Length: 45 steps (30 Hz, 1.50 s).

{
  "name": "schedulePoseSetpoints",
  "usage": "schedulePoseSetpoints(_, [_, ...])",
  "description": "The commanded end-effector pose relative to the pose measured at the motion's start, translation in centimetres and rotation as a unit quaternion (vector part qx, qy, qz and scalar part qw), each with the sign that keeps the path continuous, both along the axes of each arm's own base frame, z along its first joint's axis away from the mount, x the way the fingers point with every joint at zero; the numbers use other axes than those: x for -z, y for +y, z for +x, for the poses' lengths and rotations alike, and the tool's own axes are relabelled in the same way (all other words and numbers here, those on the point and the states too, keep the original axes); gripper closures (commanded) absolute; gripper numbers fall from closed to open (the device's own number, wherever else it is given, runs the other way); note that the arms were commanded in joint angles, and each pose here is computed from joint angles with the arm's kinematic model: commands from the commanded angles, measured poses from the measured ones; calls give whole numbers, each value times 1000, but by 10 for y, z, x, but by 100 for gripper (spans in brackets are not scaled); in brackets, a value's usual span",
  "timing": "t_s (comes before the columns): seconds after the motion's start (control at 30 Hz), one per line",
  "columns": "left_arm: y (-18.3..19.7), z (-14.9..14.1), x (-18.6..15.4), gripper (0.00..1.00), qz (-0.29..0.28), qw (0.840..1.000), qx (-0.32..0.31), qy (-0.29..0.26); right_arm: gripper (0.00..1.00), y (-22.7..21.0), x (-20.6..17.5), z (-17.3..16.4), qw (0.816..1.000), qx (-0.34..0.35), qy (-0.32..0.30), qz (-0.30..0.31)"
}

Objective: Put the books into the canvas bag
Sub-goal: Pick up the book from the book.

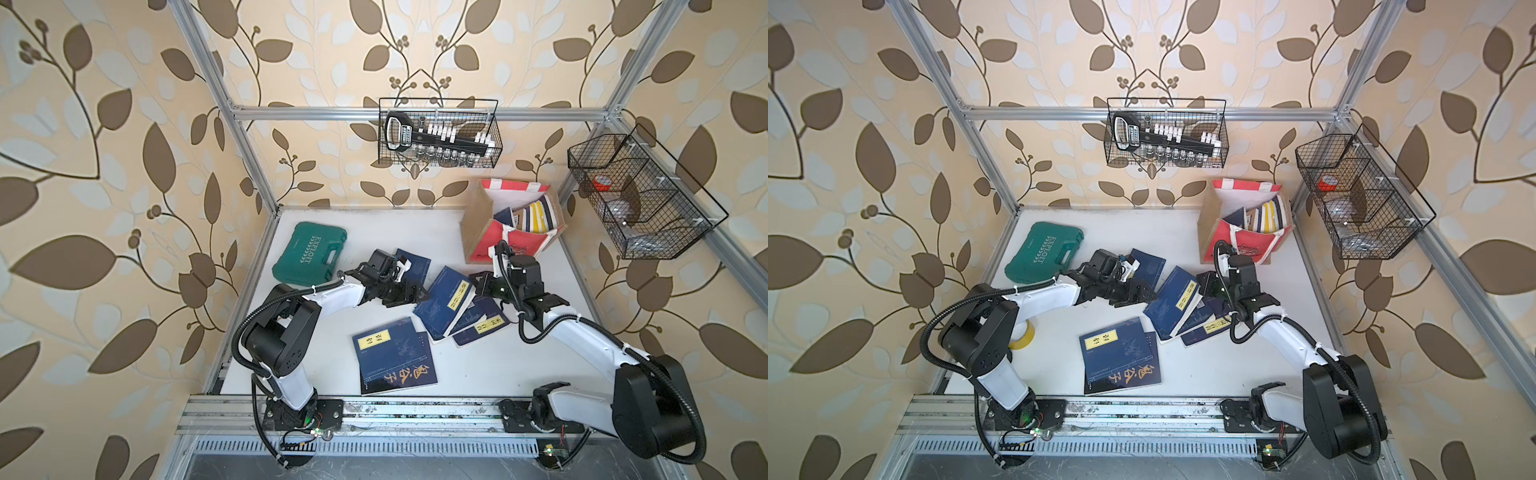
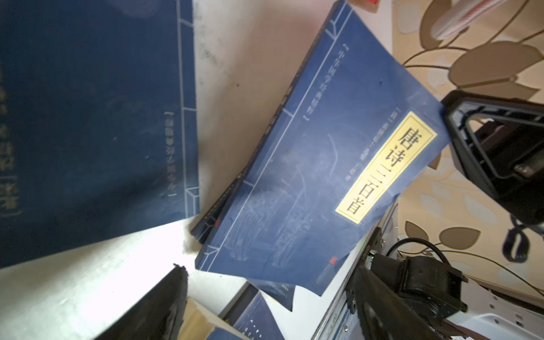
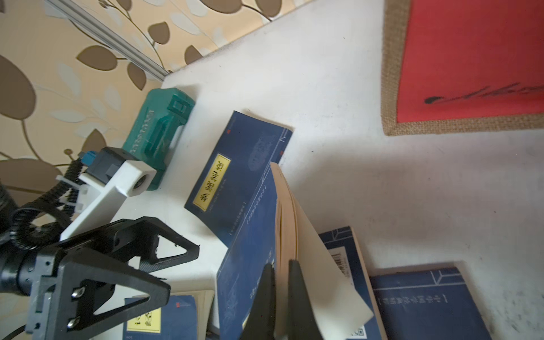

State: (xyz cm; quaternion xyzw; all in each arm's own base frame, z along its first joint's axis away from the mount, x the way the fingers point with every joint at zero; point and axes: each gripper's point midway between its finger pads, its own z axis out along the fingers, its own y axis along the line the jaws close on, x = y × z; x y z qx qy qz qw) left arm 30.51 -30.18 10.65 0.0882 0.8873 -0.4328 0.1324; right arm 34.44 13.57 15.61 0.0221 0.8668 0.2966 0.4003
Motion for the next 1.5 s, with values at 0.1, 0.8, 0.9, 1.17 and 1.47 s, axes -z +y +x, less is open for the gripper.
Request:
schedulePoseSetpoints(0.1, [-23,6,-44,9,-70,990,65,-105,100,32,-61,-16,986,-109,-116,52])
schedulePoseSetpoints(0.8, [-43,-13,-81,77,-186,964,147,-119,100,50,-66,-22,979,-147,-125,73])
schedulePoseSetpoints(0.9, [-40,-18,-94,86,-186,963,146,-131,100,48,-61,-19,981,-137,-119,72])
schedulePoseSetpoints(1.17, [-17,-17,-133,100,-110,979,90,-148,100,48,-67,-17,979,-139,-128,73])
schedulePoseSetpoints(1.47, [24,-46,-171,100,-42,981,53,-181,80,59,-77,-26,971,-177,-139,87])
